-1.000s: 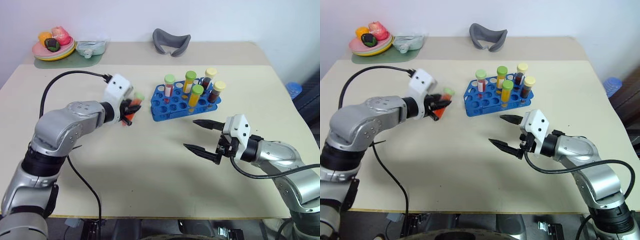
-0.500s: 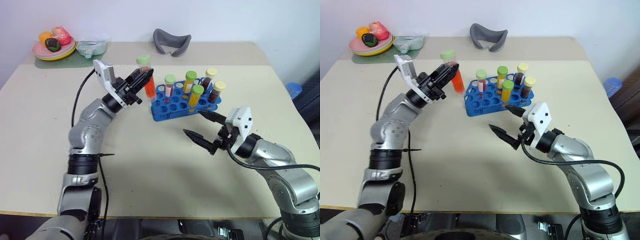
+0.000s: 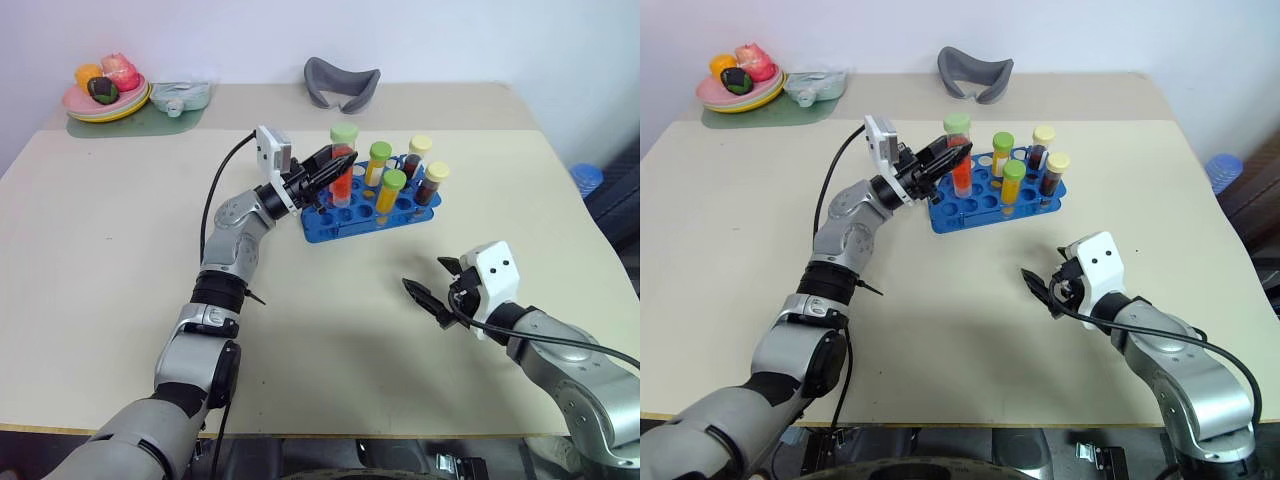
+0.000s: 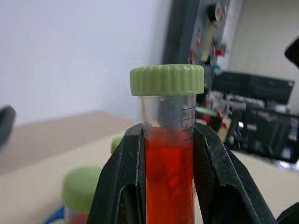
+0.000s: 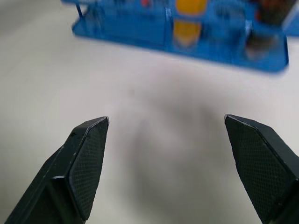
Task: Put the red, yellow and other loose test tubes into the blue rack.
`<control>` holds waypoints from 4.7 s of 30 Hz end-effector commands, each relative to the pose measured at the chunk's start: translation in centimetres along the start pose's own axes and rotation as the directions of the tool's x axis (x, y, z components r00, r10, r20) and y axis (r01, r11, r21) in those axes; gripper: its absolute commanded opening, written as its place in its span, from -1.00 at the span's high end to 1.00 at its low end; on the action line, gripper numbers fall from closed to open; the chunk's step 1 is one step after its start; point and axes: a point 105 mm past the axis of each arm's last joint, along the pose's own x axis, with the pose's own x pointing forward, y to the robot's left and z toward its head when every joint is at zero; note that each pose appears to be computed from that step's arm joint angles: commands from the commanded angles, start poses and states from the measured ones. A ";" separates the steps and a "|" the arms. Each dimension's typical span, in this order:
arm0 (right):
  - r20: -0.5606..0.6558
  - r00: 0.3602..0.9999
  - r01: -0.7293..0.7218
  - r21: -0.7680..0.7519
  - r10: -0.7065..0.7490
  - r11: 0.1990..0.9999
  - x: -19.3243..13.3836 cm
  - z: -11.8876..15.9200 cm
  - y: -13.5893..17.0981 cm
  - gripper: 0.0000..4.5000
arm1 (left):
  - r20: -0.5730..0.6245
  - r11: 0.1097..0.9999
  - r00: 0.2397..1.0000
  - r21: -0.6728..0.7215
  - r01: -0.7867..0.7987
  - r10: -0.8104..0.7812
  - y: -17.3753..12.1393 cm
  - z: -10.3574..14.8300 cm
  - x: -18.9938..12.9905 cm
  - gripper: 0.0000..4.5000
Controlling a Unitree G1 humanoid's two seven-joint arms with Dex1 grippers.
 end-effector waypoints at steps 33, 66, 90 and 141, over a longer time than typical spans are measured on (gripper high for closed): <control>0.080 0.997 -0.001 -0.060 0.006 0.998 -0.6 2.4 0.3 -0.80 | -0.042 0.987 0.999 0.158 0.016 -0.009 -1.6 -1.7 3.9 0.66; 0.185 0.982 -0.022 -0.091 0.039 0.996 -0.9 2.9 0.9 -0.80 | -0.106 0.991 0.994 0.135 -0.017 0.031 -0.8 -3.7 0.4 0.66; 0.272 0.962 -0.007 -0.082 0.029 0.997 -1.9 4.1 0.8 -0.80 | -0.100 0.994 0.994 0.101 -0.030 0.040 -0.8 -4.4 0.3 0.66; 0.272 0.960 -0.038 -0.090 0.062 0.995 -2.8 3.4 1.1 -0.80 | -0.008 0.990 0.995 0.100 -0.097 0.098 0.4 -1.2 -2.2 -0.99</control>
